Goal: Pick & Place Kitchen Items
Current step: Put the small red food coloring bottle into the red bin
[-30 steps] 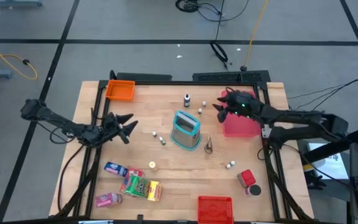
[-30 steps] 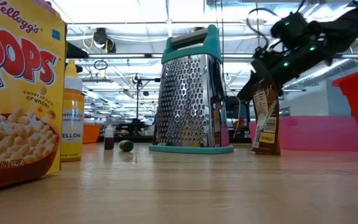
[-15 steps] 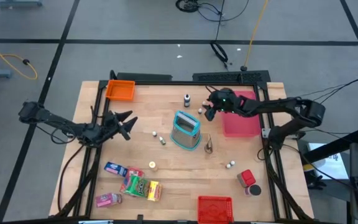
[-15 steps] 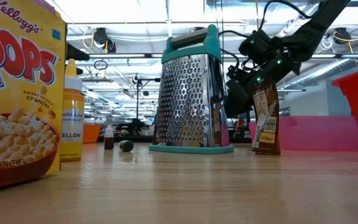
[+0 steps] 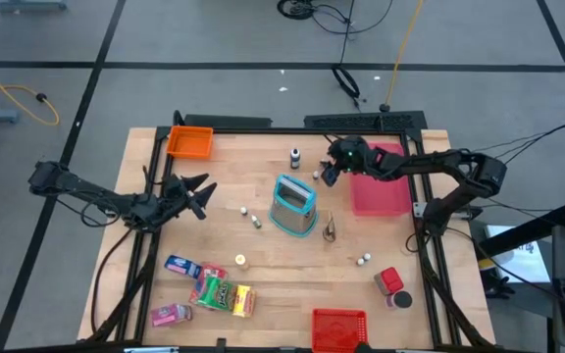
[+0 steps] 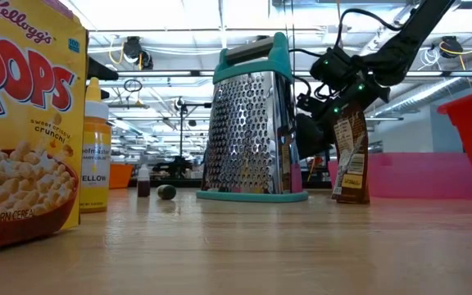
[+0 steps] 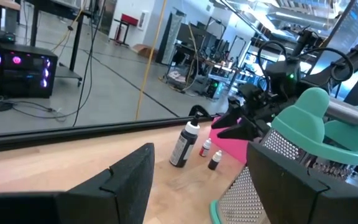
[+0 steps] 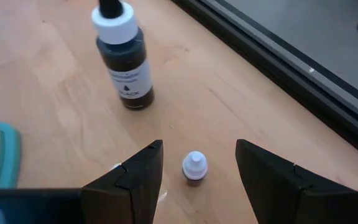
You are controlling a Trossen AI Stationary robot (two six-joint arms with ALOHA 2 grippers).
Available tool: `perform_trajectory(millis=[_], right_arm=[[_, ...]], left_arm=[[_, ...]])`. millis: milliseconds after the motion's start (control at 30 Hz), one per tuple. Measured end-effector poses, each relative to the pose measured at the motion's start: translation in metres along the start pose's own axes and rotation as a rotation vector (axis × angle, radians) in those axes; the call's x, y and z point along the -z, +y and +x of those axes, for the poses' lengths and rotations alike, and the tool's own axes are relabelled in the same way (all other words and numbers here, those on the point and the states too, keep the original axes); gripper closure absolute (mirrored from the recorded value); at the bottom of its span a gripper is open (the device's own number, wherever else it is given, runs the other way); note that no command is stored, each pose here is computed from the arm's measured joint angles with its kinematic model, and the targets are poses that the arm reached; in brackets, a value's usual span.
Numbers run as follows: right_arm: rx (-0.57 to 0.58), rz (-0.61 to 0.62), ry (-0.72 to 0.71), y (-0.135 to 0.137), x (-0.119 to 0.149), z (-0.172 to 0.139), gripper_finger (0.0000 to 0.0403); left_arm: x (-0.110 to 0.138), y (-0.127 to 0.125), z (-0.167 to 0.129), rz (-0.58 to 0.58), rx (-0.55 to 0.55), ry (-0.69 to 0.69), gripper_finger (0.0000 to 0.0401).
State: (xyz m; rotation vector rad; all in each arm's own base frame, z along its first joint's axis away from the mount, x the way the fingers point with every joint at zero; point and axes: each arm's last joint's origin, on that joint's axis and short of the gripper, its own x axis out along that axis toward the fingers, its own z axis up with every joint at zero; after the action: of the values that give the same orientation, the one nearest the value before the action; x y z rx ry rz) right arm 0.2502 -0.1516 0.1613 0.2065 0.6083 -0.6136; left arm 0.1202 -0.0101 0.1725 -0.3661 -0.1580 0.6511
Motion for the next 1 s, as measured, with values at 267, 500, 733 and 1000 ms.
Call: perform_trajectory(millis=[267, 500, 733, 1000], right_arm=[[-0.007, 0.02, 0.005, 0.002, 0.002, 0.002, 0.0206], [-0.009, 0.009, 0.058, 0.005, 0.019, 0.025, 0.0207], [-0.007, 0.02, 0.041, 0.005, 0.021, 0.03, 0.0207], [-0.008, 0.02, 0.035, 0.005, 0.02, 0.03, 0.0261]], left_arm=[[0.0, 0.0, 0.0, 0.0, 0.0, 0.0, 0.0146], [0.0, 0.0, 0.0, -0.014, 0.0, 0.0, 0.0146], [0.0, 0.0, 0.0, -0.019, 0.001, 0.001, 0.0146], [0.0, 0.0, 0.0, -0.019, 0.001, 0.001, 0.0146]])
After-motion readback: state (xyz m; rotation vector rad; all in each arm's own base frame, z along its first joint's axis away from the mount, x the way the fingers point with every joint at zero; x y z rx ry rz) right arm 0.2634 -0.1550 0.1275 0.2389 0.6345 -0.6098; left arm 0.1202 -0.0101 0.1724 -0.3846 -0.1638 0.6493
